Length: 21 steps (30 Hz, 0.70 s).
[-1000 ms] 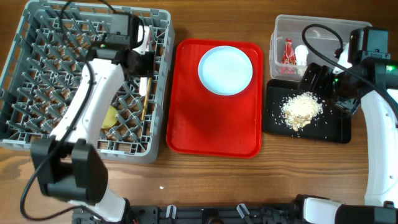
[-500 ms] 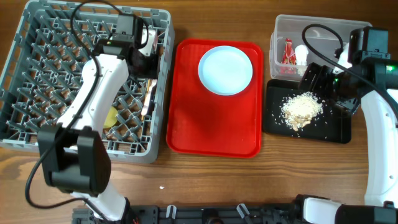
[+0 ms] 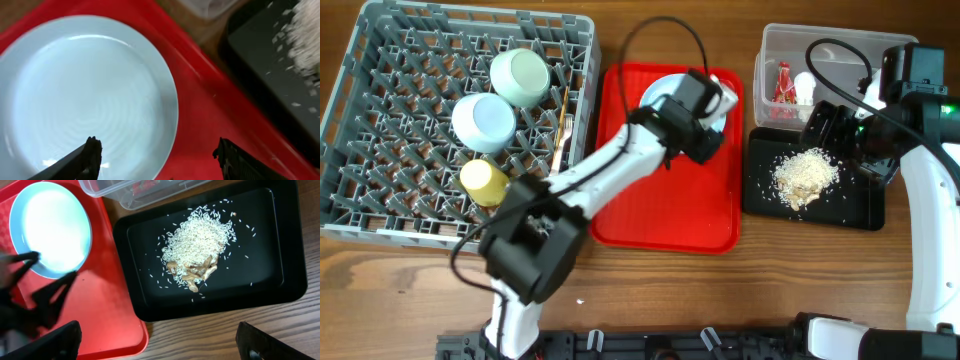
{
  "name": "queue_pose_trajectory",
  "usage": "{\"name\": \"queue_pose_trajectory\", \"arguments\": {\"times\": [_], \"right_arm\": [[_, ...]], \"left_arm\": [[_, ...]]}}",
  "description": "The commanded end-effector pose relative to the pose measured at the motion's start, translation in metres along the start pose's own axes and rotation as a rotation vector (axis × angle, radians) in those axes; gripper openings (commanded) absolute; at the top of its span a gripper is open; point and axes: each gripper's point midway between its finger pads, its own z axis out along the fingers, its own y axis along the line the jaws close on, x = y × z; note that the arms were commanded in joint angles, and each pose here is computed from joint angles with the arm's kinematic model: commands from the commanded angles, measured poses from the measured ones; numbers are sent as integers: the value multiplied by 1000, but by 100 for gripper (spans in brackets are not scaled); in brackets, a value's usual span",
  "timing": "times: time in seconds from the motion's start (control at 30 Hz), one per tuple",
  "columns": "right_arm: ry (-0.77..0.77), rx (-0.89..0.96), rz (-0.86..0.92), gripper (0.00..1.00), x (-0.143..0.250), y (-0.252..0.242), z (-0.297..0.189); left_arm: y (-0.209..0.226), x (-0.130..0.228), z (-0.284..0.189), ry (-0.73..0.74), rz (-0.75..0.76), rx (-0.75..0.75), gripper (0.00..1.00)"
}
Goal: Sort waste into correct bins and load items into the dishwasher rack
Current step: 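Reach the left gripper toward the white plate on the red tray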
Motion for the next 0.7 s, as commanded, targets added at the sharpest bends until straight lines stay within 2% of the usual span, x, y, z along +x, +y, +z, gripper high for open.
{"name": "queue_pose_trajectory", "arguments": {"times": [0.0,0.17,0.33,0.47,0.6,0.67], "right_arm": [[1,11,-11,100,0,-2,1],[1,12,-11,100,0,-3,1],[1,11,-11,99,0,-2,1],[1,12,-11,100,0,-3,1],[1,12,-11,100,0,-3,1],[1,12,-11,100,0,-3,1]], "left_arm": [[7,19,26,64,52,-85,71],[9,54,52,174,57,-101,63],[7,72,52,240,32,-95,34],[6,98,55,294,31,-91,24],[8,96,56,285,37,-107,9],[9,95,56,279,36,-108,6]]}}
